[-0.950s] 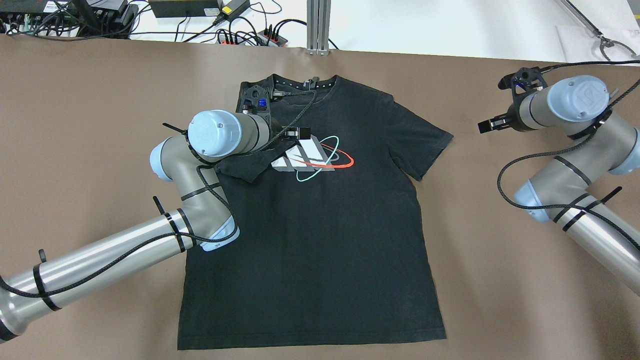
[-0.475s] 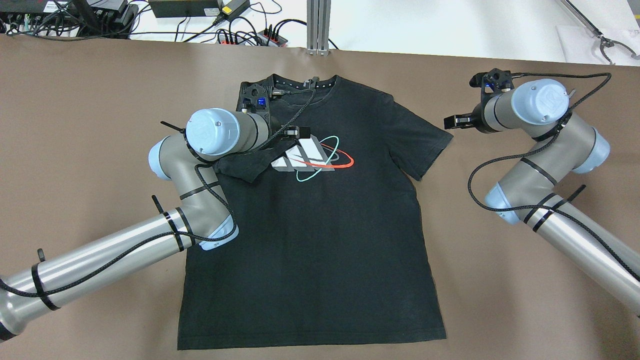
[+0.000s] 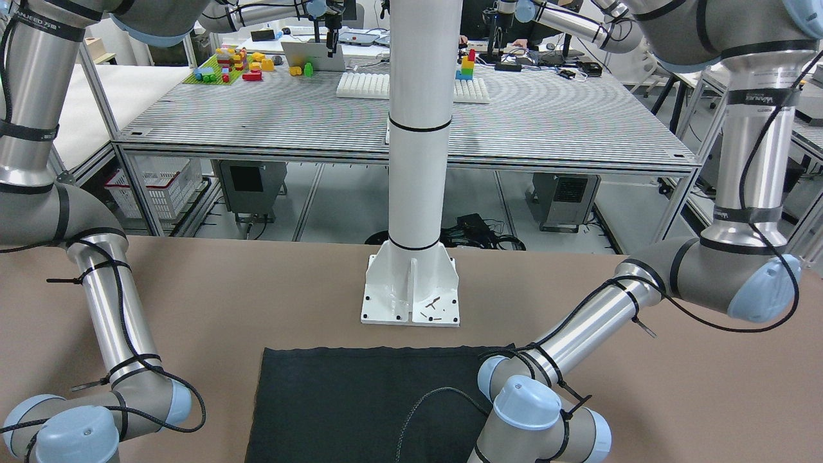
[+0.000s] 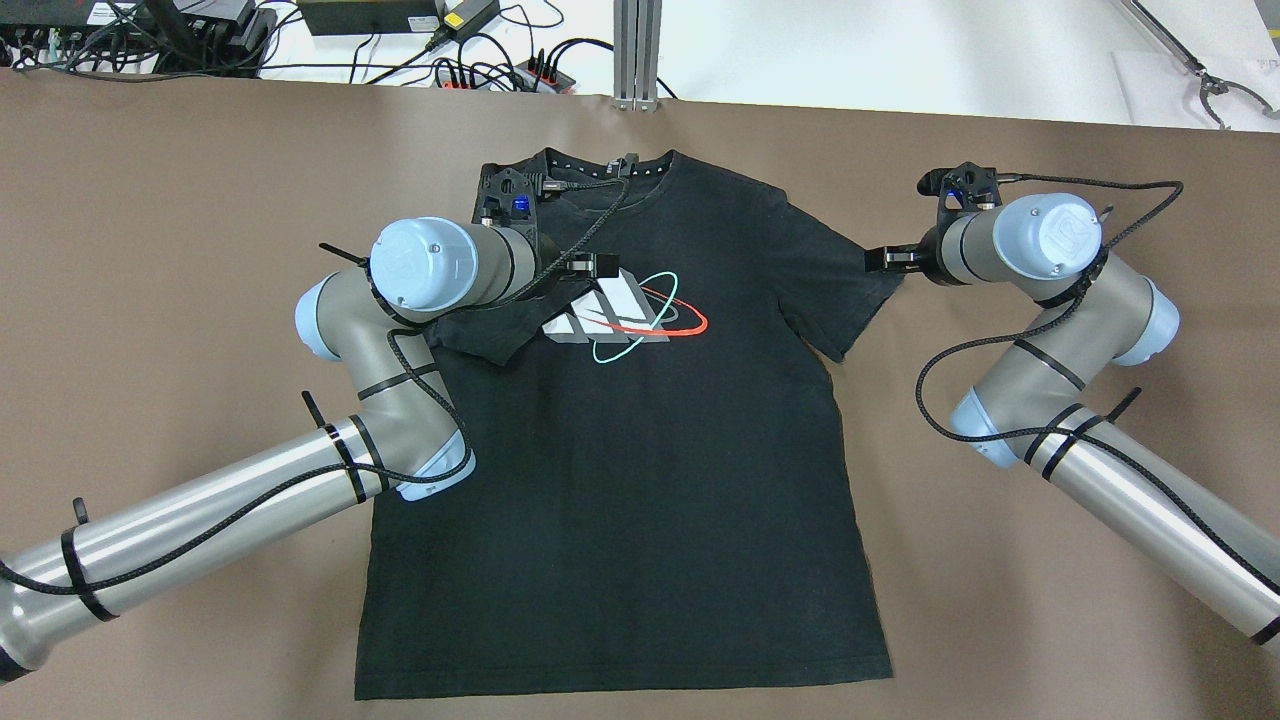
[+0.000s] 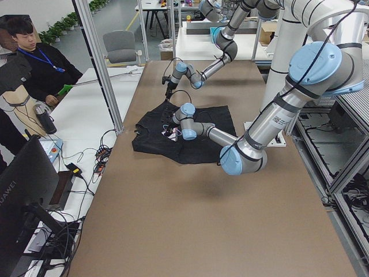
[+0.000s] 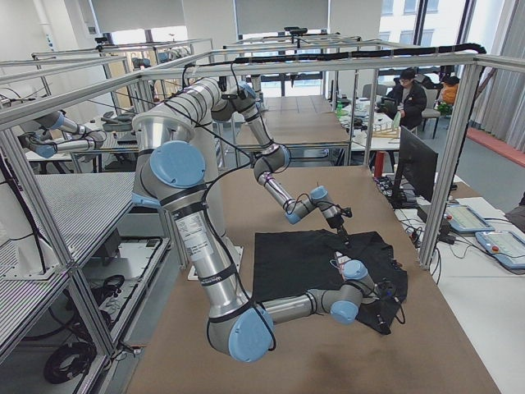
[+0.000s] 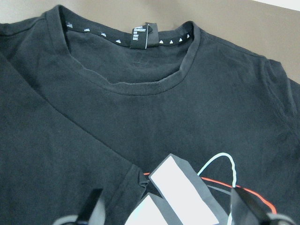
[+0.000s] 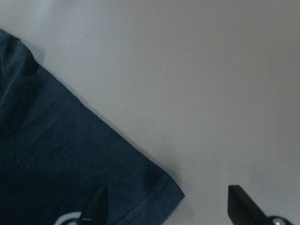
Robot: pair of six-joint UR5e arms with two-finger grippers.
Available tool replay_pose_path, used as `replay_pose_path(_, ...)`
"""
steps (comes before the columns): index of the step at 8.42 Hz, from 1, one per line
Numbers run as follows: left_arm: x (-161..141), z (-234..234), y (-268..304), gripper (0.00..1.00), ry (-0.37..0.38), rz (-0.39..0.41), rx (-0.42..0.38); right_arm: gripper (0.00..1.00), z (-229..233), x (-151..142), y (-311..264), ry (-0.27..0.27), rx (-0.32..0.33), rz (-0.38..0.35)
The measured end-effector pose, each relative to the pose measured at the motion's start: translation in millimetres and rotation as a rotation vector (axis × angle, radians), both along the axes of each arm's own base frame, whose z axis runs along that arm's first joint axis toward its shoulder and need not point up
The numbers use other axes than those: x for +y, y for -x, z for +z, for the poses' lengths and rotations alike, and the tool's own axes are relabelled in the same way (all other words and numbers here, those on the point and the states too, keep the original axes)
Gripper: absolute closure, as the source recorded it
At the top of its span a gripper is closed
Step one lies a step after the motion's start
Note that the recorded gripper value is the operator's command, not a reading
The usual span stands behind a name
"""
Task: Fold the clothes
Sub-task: 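Reach the right gripper to the other sleeve and grasp it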
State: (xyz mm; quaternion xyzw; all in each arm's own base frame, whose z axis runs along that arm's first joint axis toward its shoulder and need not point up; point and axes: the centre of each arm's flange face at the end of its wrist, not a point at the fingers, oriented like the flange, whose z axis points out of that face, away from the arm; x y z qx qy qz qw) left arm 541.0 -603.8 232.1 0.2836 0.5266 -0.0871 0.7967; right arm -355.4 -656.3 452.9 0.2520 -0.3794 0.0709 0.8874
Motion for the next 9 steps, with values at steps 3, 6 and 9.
replay_pose_path(3,0,3,0,0.05,0.0,0.001,-0.007,0.37,17,1,8,-0.005,-0.024,0.043)
replay_pose_path(6,0,3,0,0.05,-0.002,0.002,-0.007,0.61,19,3,13,-0.008,-0.026,0.054)
replay_pose_path(9,0,4,0,0.05,-0.002,0.002,-0.008,1.0,18,6,21,-0.018,-0.018,0.059)
